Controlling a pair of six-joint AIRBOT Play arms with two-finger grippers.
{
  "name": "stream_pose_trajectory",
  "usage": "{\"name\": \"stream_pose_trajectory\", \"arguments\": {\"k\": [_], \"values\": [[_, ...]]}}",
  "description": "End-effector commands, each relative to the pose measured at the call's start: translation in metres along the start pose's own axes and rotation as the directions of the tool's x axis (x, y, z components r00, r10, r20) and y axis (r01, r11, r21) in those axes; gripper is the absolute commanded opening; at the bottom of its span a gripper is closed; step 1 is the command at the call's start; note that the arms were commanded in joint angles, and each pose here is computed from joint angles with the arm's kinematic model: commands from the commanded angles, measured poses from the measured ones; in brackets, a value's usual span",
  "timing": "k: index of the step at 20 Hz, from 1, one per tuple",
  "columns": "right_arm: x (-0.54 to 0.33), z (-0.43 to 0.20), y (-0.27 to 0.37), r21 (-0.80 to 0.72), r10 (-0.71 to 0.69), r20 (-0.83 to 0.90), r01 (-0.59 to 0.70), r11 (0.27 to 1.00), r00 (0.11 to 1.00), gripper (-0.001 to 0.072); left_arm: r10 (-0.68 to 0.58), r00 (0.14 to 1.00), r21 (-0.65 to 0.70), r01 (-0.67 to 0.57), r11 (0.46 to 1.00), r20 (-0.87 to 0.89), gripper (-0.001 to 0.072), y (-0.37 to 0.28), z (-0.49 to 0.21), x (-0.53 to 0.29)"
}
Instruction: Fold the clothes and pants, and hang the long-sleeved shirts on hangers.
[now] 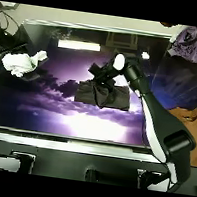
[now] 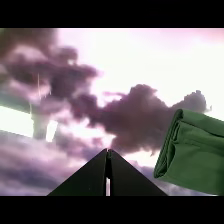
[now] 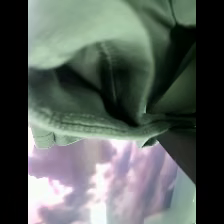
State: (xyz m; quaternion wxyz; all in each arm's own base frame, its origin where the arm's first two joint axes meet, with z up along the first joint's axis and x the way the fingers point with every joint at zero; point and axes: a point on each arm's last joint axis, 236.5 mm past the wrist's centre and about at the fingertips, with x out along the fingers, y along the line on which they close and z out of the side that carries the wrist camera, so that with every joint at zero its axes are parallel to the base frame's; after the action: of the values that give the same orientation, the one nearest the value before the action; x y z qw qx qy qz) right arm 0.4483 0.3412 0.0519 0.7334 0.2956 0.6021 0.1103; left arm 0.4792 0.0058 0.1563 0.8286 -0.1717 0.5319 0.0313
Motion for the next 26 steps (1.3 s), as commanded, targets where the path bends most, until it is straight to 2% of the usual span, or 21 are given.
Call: {"name": "stream_pose_trajectory", "arguments": {"k": [1,5,6,8,9,10,12,15,18,20,22,26], "values": [[0.031,0.005,0.007,0.040,0.050,0.008,-0.050,0.998,0.999,0.0026,0.016,1.000,-0.016,-0.016,1.000,-0.008,0.0019,0.011,-0.001,0.001],[0.038,0.020,0.016,-0.007,0.097,0.066,-0.097,0.995,0.993,0.0030,0.024,0.999,-0.023,-0.025,0.999,-0.049,0.0019,0.015,-0.010,0.012],[0.037,0.024,0.022,-0.023,0.124,0.083,-0.123,0.992,0.989,0.0082,0.025,0.998,-0.023,-0.026,0.999,-0.052,0.0019,0.016,-0.011,0.013],[0.030,0.026,0.047,-0.087,0.224,0.091,-0.216,0.972,0.970,0.0313,0.025,0.998,-0.024,-0.026,0.999,-0.053,0.0019,0.016,-0.011,0.014],[0.023,0.023,0.058,-0.132,0.267,0.084,-0.255,0.958,0.960,0.0388,0.025,0.998,-0.024,-0.026,0.999,-0.053,0.0019,0.016,-0.011,0.014],[0.014,0.021,0.066,-0.178,0.291,0.079,-0.274,0.945,0.953,0.0389,0.022,0.998,-0.024,-0.023,0.999,-0.054,0.0019,0.015,-0.011,0.014],[-0.015,0.028,0.077,-0.245,0.324,0.116,-0.289,0.926,0.939,0.0435,0.017,0.998,-0.023,-0.018,1.000,-0.056,0.0019,0.013,-0.012,0.014],[-0.084,0.061,0.069,-0.240,0.343,0.185,-0.296,0.924,0.921,0.0435,0.013,0.998,-0.011,-0.013,1.000,-0.058,0.0019,0.008,-0.013,0.015],[-0.161,0.106,0.014,-0.226,0.282,0.245,-0.228,0.947,0.928,0.0440,0.007,0.998,0.004,-0.007,1.000,-0.062,0.0019,0.000,-0.016,0.016],[-0.199,0.129,-0.044,-0.212,0.209,0.272,-0.154,0.965,0.939,0.0525,0.005,0.998,0.011,-0.004,1.000,-0.064,0.0019,-0.004,-0.017,0.016],[-0.218,0.142,-0.111,-0.179,0.135,0.237,-0.094,0.979,0.962,0.0542,0.005,0.998,0.011,-0.004,1.000,-0.064,0.0019,-0.003,-0.017,0.016],[-0.196,0.133,-0.209,-0.073,0.188,0.085,-0.182,0.981,0.978,0.0542,0.006,0.998,0.011,-0.005,1.000,-0.064,0.0019,-0.003,-0.017,0.016]]}}
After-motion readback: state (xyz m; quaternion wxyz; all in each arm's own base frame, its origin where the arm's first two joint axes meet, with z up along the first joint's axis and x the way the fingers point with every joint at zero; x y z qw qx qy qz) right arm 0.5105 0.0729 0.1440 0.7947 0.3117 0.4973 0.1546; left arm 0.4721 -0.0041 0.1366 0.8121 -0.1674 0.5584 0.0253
